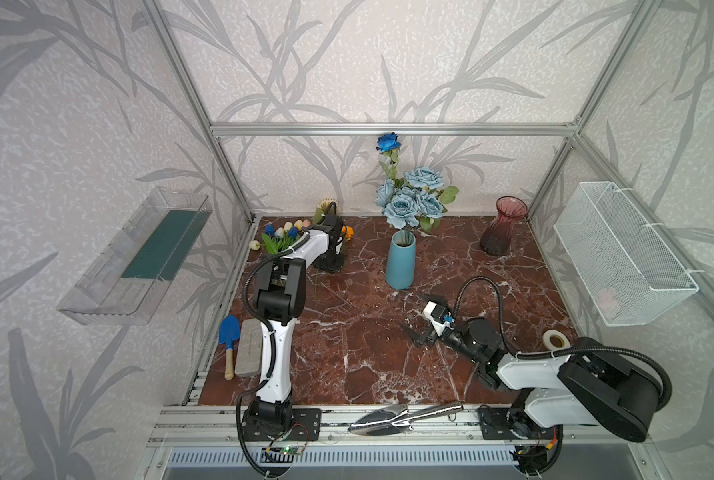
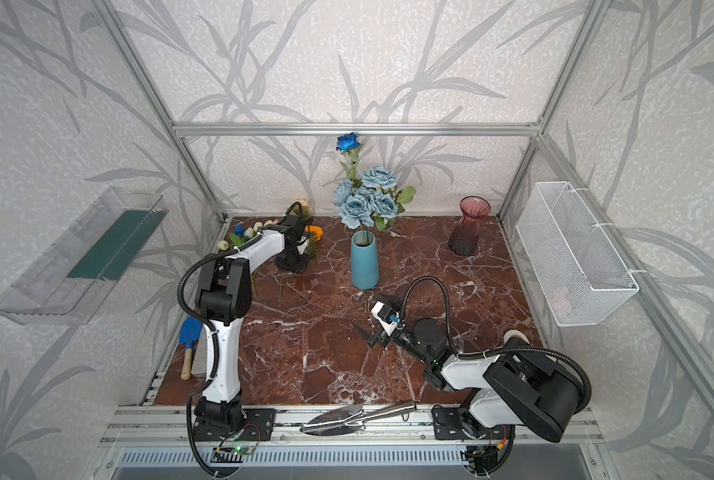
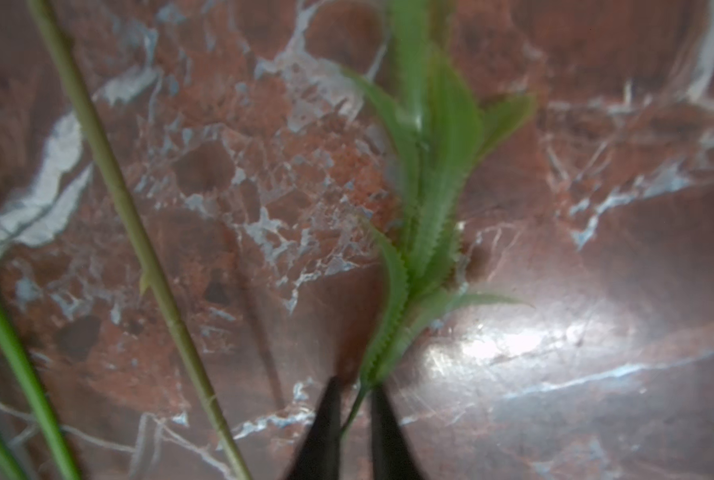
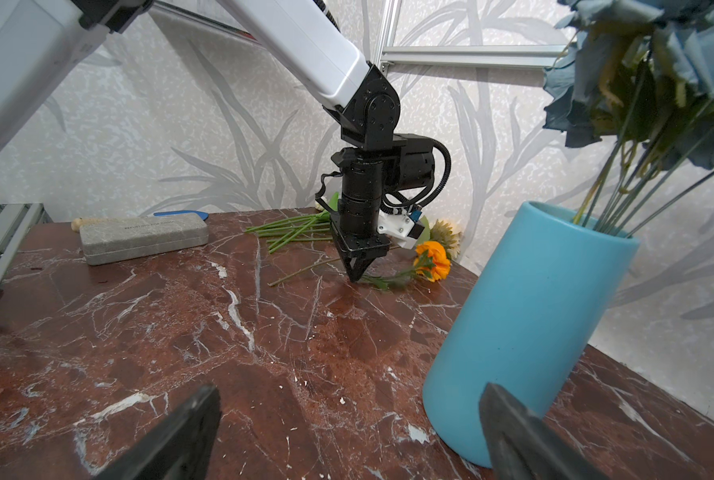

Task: Arrange the flowers into the vase
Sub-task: 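Move the left gripper back to the pile and grasp the orange marigold stem, then lift the orange marigold with the left gripper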

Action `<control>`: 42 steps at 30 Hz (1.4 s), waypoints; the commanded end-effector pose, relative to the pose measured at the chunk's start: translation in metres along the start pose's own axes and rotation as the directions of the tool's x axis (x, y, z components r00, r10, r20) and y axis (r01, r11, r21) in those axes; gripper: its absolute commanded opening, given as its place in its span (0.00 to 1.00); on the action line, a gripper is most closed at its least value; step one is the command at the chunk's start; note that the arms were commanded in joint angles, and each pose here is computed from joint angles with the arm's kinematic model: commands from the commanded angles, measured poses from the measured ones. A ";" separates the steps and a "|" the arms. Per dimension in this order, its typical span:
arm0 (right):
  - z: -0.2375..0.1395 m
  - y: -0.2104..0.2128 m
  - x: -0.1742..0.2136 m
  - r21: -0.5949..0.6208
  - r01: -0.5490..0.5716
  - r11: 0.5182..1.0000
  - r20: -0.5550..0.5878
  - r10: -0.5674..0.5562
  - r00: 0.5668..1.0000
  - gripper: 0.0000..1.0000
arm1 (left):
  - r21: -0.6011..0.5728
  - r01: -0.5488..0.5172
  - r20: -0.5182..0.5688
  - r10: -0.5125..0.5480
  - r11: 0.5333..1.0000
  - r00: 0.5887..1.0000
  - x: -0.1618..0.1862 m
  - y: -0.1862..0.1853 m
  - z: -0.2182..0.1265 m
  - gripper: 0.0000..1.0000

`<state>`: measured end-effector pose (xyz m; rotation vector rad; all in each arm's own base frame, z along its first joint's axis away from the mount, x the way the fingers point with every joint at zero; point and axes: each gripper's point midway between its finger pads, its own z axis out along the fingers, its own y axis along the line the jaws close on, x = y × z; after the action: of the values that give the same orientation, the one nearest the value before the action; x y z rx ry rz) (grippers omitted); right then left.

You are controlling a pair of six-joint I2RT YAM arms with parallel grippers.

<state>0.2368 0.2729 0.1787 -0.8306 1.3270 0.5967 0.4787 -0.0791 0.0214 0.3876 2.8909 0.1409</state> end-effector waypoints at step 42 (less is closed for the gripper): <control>-0.003 0.000 -0.007 0.020 0.022 1.000 0.040 -0.023 0.999 0.97 | 0.408 -0.252 0.868 -0.288 0.877 0.405 0.007 -0.086 -0.281 0.00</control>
<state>0.2360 0.2738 0.1786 -0.8323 1.3202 0.5925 0.3847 -0.1690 0.2092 0.3257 2.0667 -0.5932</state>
